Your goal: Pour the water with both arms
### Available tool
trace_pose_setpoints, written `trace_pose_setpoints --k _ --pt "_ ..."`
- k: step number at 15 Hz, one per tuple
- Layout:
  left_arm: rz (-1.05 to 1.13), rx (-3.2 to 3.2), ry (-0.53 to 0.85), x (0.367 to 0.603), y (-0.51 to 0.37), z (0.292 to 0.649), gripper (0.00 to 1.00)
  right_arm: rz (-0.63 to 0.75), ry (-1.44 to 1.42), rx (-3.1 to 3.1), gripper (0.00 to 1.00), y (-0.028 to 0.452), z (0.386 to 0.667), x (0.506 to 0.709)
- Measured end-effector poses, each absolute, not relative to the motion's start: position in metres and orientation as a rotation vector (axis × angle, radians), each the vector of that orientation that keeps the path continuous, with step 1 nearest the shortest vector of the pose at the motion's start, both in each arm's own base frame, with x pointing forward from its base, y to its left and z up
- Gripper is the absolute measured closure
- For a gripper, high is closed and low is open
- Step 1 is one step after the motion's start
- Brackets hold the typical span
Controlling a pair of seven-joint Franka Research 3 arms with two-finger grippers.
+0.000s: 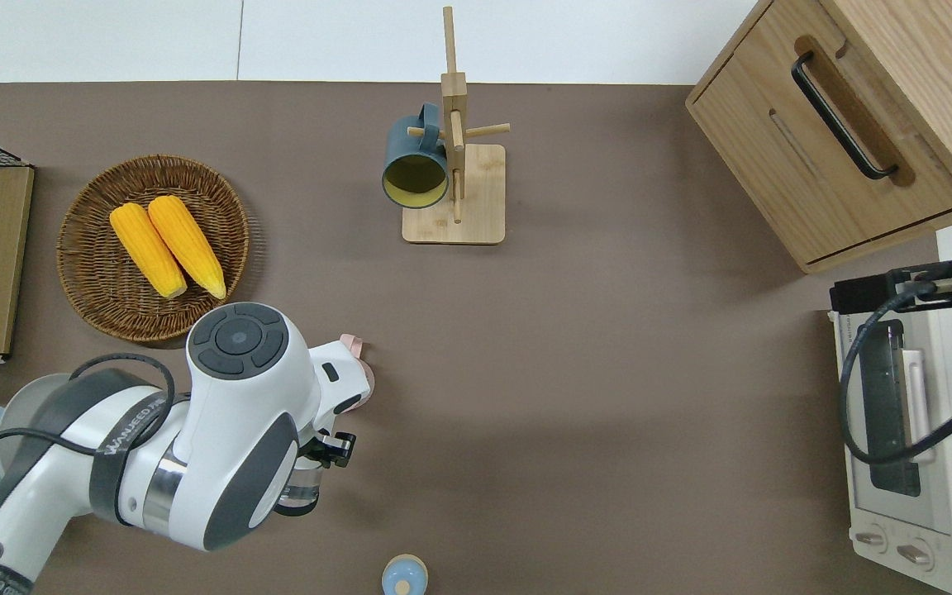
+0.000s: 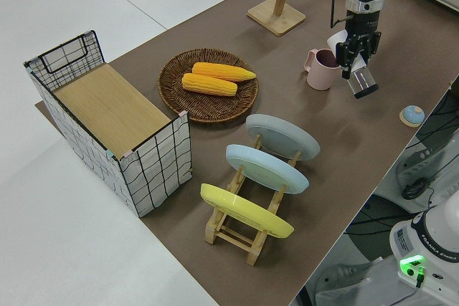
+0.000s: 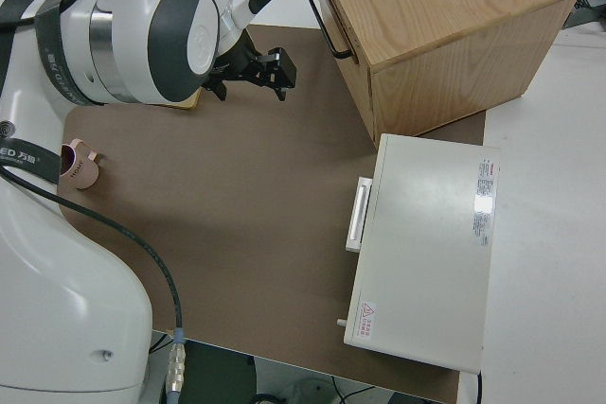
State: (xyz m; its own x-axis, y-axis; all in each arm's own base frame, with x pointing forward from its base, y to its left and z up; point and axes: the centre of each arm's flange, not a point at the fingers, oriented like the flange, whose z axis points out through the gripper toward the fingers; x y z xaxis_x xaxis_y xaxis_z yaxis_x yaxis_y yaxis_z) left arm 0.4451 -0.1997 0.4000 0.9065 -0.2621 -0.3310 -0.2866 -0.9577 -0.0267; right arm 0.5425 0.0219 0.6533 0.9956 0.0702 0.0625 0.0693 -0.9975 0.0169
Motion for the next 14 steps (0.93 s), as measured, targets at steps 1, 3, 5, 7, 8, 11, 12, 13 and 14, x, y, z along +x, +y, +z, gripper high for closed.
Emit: trace_pose_setpoints --k 1,3,5,7,8,11,12,13,14 --pt "0.467 -3.007 0.428 0.442 -0.199 0.401 0.34 0.099 0.109 3.123 0.0 0.022 0.653 0.542" --pt "0.395 -3.038 0.414 0.434 -0.197 0.403 0.34 0.099 0.109 3.123 0.0 0.022 0.653 0.542" --pt "0.336 -3.059 0.399 0.423 -0.194 0.404 0.34 0.099 0.109 3.123 0.0 0.022 0.653 0.542" --pt "0.291 -3.069 0.388 0.413 -0.19 0.403 0.34 0.099 0.109 3.123 0.0 0.022 0.653 0.542" --pt "0.277 -3.072 0.383 0.41 -0.188 0.402 0.34 0.099 0.109 3.123 0.0 0.022 0.653 0.542" --pt "0.198 -3.1 0.345 0.412 -0.185 0.406 0.34 0.099 0.109 3.123 0.0 0.022 0.653 0.542" --pt "0.153 -3.112 0.322 0.416 -0.184 0.41 0.34 0.099 0.109 3.123 0.0 0.022 0.653 0.542" --pt "0.091 -3.126 0.289 0.42 -0.183 0.415 0.34 0.099 0.109 3.123 0.0 0.022 0.653 0.542" --pt "0.035 -3.137 0.263 0.423 -0.183 0.42 0.34 0.099 0.109 3.123 0.0 0.022 0.653 0.542"
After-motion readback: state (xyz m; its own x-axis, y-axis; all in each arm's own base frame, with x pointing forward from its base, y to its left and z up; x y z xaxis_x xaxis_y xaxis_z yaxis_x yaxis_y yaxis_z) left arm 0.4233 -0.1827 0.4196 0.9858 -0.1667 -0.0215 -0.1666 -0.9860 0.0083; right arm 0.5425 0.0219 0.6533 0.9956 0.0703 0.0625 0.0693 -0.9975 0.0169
